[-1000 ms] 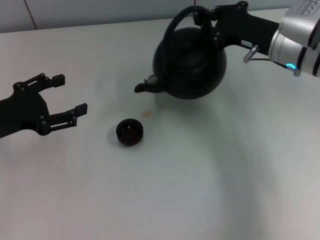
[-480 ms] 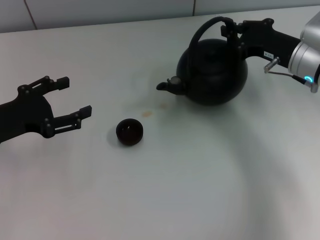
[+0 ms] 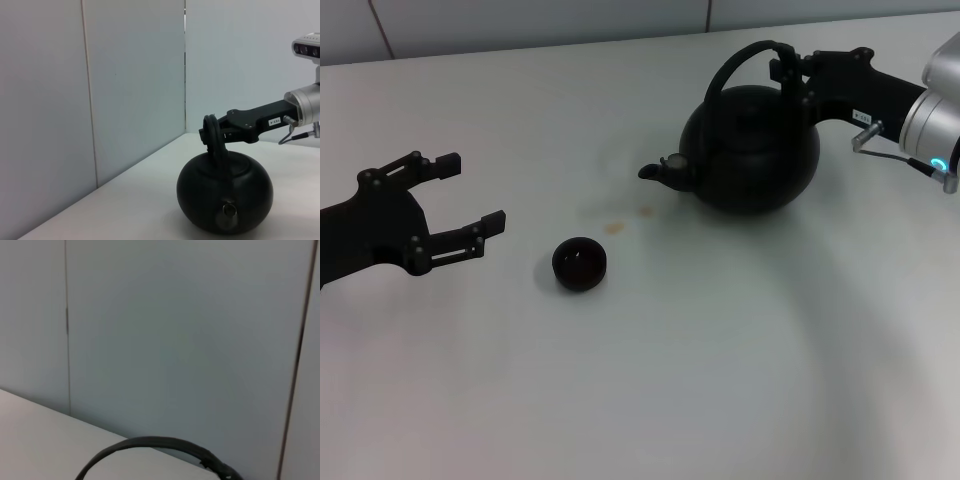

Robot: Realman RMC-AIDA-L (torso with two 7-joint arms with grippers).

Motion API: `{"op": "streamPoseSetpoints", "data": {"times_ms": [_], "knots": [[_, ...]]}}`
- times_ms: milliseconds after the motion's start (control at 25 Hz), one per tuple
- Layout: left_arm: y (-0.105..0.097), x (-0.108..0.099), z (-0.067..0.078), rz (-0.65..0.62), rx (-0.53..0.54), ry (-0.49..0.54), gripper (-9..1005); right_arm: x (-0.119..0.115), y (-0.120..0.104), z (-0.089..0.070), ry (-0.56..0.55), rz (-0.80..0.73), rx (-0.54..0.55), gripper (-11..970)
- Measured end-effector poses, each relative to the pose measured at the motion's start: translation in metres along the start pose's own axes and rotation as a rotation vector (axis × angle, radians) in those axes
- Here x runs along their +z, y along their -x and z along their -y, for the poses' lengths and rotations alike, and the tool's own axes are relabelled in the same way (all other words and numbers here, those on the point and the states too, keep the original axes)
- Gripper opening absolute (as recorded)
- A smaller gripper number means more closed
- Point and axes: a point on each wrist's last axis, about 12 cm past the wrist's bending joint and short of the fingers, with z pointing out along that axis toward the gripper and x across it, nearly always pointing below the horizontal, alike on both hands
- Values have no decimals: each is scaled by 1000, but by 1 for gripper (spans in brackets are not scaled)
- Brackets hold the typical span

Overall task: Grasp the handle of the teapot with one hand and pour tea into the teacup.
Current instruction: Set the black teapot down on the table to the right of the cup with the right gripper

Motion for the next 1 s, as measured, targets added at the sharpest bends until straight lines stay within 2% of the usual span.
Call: {"op": "streamPoseSetpoints", "data": {"times_ms": [680,920,1000], "knots": [[3,-2,-4,1,13,8,870,13,2,0,-8,-25,13,88],[3,-2,-6,-1,21,13,870,13,4,0,-9,-14,14,201],[3,-2,-6,-2,21,14,870,13,4,0,-9,-13,15,438]]}}
